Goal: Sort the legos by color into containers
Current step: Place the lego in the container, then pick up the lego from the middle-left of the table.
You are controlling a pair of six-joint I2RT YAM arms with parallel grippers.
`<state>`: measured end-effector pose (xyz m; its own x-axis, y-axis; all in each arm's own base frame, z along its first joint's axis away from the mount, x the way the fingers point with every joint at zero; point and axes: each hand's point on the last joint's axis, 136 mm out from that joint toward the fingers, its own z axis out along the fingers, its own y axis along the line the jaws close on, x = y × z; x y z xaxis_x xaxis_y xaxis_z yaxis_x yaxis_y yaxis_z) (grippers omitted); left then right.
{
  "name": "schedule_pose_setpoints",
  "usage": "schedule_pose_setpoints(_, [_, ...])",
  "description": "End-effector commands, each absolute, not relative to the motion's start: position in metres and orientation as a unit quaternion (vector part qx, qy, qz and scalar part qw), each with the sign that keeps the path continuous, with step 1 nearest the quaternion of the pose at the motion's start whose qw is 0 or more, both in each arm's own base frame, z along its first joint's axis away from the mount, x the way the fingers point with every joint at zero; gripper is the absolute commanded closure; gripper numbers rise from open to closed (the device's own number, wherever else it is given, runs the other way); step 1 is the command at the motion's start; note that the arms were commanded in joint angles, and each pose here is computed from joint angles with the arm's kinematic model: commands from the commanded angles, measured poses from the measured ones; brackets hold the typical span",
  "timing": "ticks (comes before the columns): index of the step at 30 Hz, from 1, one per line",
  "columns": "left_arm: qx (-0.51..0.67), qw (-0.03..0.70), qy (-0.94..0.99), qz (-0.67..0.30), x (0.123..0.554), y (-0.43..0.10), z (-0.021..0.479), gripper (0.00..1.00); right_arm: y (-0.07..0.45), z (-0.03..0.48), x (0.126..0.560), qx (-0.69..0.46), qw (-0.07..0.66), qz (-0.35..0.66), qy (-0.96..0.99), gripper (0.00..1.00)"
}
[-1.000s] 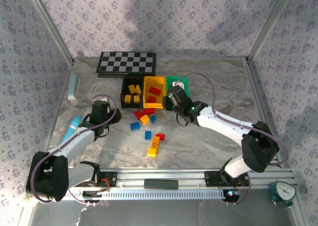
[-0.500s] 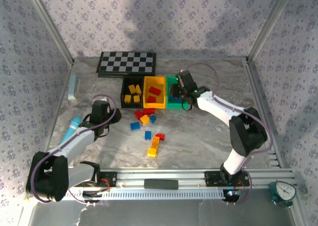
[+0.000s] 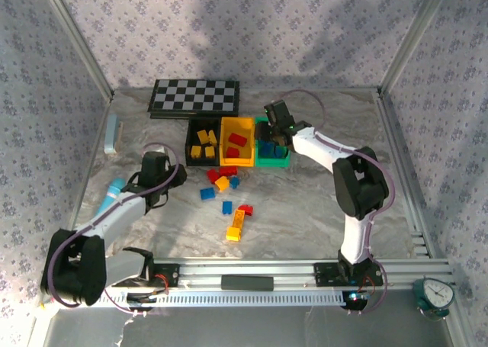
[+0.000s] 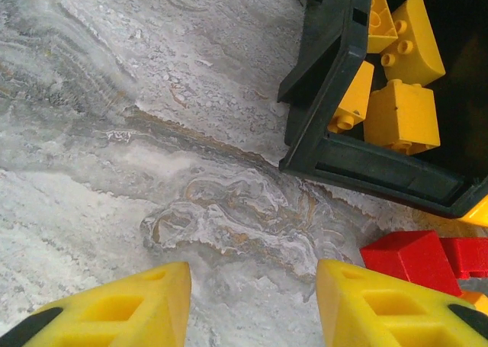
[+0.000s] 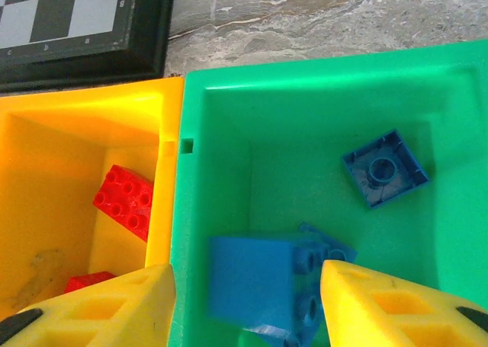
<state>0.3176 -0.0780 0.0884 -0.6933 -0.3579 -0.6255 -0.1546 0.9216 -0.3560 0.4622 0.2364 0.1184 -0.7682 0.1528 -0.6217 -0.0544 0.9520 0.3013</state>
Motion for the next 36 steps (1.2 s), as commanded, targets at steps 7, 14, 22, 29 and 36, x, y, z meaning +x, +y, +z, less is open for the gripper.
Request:
schedule_pose_setpoints(7, [-0.145, 0.375, 0.902, -0.159, 0.325, -0.082, 0.099, 0.54, 0.232, 0.149, 0.436, 0.017, 0.367, 0.162, 0.916, 0.44])
schedule_pose_setpoints(14, [-0.144, 0.385, 0.897, -0.163, 0.323, -0.082, 0.103, 0.54, 0.236, 0.151, 0.397, -0.019, 0.356, 0.146, 0.923, 0.43])
schedule_pose_setpoints(22, [-0.135, 0.393, 0.893, -0.172, 0.322, -0.085, 0.105, 0.54, 0.22, 0.143, 0.362, -0.024, 0.345, 0.129, 0.929, 0.43])
schedule_pose_setpoints(29, [-0.127, 0.389, 0.896, -0.173, 0.321, -0.086, 0.101, 0.54, 0.201, 0.14, 0.351, -0.018, 0.348, 0.108, 0.931, 0.42])
schedule_pose_setpoints(36, [-0.094, 0.413, 0.888, -0.182, 0.32, -0.09, 0.111, 0.56, 0.192, 0.139, 0.34, -0.019, 0.352, 0.1, 0.931, 0.42])
